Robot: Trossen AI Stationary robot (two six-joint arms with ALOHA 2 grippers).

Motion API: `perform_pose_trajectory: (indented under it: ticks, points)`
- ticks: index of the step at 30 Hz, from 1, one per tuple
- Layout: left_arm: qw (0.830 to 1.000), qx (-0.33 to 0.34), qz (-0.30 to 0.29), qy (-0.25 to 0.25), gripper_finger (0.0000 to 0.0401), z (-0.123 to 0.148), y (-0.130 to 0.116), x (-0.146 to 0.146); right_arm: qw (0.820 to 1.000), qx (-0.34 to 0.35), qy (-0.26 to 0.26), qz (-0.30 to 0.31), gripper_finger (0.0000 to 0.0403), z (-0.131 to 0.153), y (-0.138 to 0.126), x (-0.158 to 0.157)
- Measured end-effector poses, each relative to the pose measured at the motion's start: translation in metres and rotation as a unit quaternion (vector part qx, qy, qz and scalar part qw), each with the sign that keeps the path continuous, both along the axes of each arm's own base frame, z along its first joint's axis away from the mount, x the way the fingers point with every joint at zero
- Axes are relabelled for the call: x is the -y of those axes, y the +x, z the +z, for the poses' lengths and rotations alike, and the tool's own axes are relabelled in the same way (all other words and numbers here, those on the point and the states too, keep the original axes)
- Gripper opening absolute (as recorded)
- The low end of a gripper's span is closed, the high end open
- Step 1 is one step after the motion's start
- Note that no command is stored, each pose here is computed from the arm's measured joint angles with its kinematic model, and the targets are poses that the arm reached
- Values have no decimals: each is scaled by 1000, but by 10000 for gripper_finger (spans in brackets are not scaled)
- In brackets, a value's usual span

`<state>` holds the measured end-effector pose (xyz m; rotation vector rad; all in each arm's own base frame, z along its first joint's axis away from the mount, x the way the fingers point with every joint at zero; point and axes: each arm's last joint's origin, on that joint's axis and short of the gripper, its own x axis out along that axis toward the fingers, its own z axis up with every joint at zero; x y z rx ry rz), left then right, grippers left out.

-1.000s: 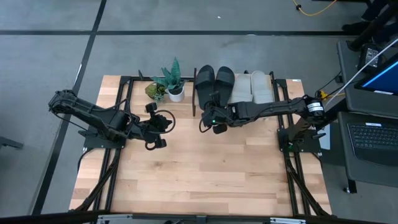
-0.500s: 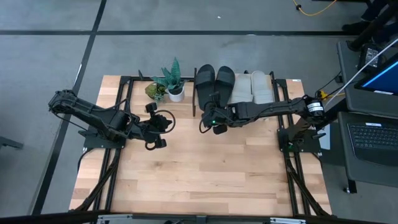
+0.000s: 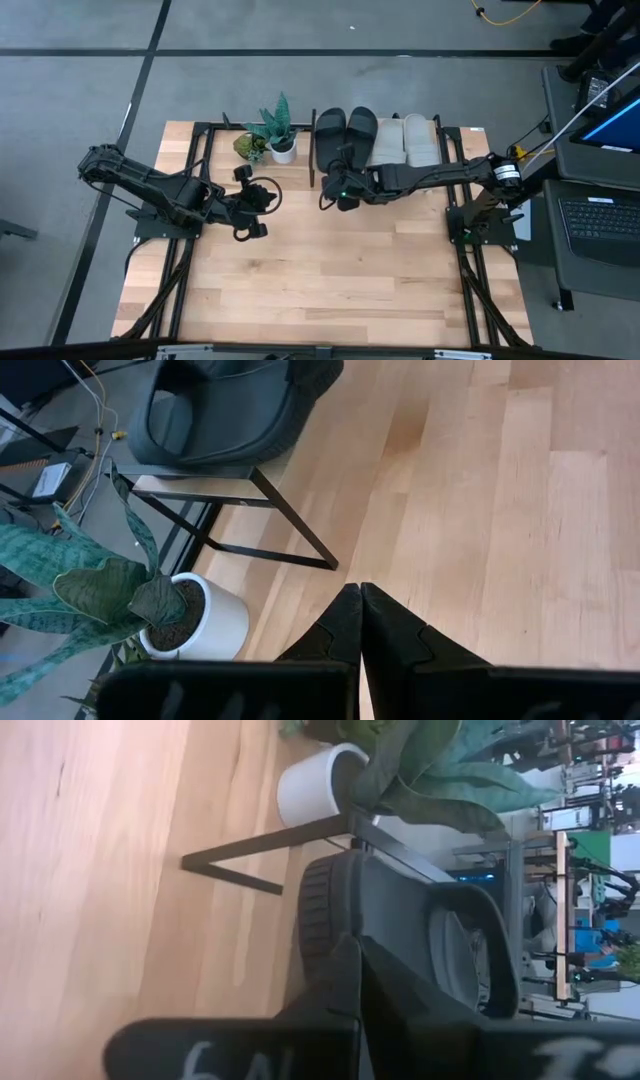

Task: Pick and place slides into the shelf
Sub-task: Put the black slipper on the shelf

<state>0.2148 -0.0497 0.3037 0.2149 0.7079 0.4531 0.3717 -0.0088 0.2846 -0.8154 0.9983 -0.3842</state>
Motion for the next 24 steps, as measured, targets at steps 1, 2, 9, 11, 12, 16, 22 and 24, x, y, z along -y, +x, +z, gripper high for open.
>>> perform_pose_trajectory:
  ticks: [1,2,9,11,12,16,22,24]
  points:
    - [1000,-2,0,1,0,0,0,0,1000,3,0,0,2,0,0,0]
    - [1000,-5,0,2,0,-1,-1,0,1000,5,0,0,2,1,1,0]
    - [1000,-7,0,2,0,-1,-1,0,1000,8,16,14,2,0,2,-1]
    - [1000,-7,0,2,0,-1,-1,0,1000,9,17,14,6,0,2,-1]
    - [1000,-7,0,2,0,-1,-1,0,1000,10,17,13,10,0,2,-1]
    - [1000,-7,0,2,0,-1,-1,0,1000,15,26,5,21,0,1,1]
    - [1000,-9,-6,-5,0,-1,-1,0,997,21,72,-14,9,-2,-1,11]
    - [1000,-12,-12,-11,0,-1,-1,1,997,25,73,-18,5,-2,0,13]
